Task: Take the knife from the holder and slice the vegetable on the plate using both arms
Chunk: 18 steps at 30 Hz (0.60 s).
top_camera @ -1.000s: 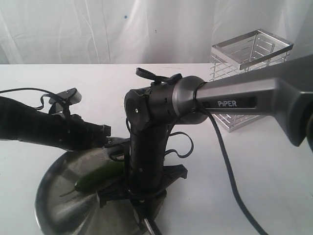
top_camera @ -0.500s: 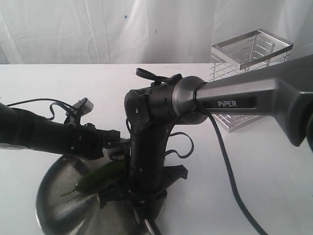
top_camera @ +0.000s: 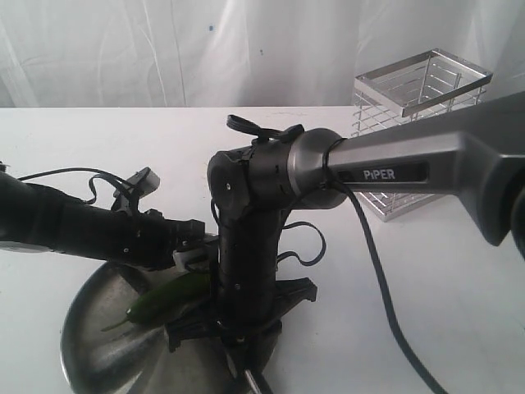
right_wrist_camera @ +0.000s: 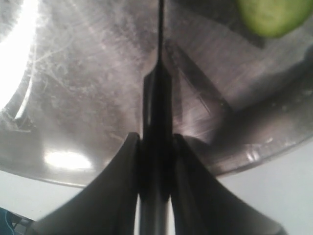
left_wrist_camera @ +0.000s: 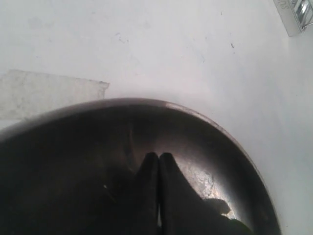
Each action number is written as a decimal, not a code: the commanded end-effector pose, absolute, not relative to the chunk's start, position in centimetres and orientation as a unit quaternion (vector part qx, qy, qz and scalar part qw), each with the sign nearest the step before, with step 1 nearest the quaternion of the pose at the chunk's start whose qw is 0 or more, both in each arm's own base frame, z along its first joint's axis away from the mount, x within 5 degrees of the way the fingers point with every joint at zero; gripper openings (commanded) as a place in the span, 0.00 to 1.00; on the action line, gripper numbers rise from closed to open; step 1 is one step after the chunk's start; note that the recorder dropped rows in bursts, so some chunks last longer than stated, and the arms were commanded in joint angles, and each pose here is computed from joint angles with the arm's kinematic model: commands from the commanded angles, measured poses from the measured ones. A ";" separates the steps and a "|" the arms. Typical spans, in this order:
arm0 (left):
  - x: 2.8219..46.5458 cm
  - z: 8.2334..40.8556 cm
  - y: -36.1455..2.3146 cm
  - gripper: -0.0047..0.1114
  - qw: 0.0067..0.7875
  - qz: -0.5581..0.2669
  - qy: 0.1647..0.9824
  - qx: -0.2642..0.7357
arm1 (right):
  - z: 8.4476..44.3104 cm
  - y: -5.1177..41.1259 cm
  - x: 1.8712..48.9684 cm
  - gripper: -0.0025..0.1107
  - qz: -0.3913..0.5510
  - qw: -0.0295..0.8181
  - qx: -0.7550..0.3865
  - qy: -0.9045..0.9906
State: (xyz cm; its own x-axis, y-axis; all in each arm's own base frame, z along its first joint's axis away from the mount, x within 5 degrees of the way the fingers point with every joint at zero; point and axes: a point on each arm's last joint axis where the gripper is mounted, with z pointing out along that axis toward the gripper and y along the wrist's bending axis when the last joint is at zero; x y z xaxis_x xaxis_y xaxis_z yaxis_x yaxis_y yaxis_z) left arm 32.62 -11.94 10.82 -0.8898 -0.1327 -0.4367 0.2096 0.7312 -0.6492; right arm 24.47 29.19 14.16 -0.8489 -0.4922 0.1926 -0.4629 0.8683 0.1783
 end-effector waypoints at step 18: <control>32.2 10.8 -11.1 0.04 0.245 -0.316 0.916 0.027 | 13.3 27.5 23.7 0.02 -0.018 0.170 0.256 -0.951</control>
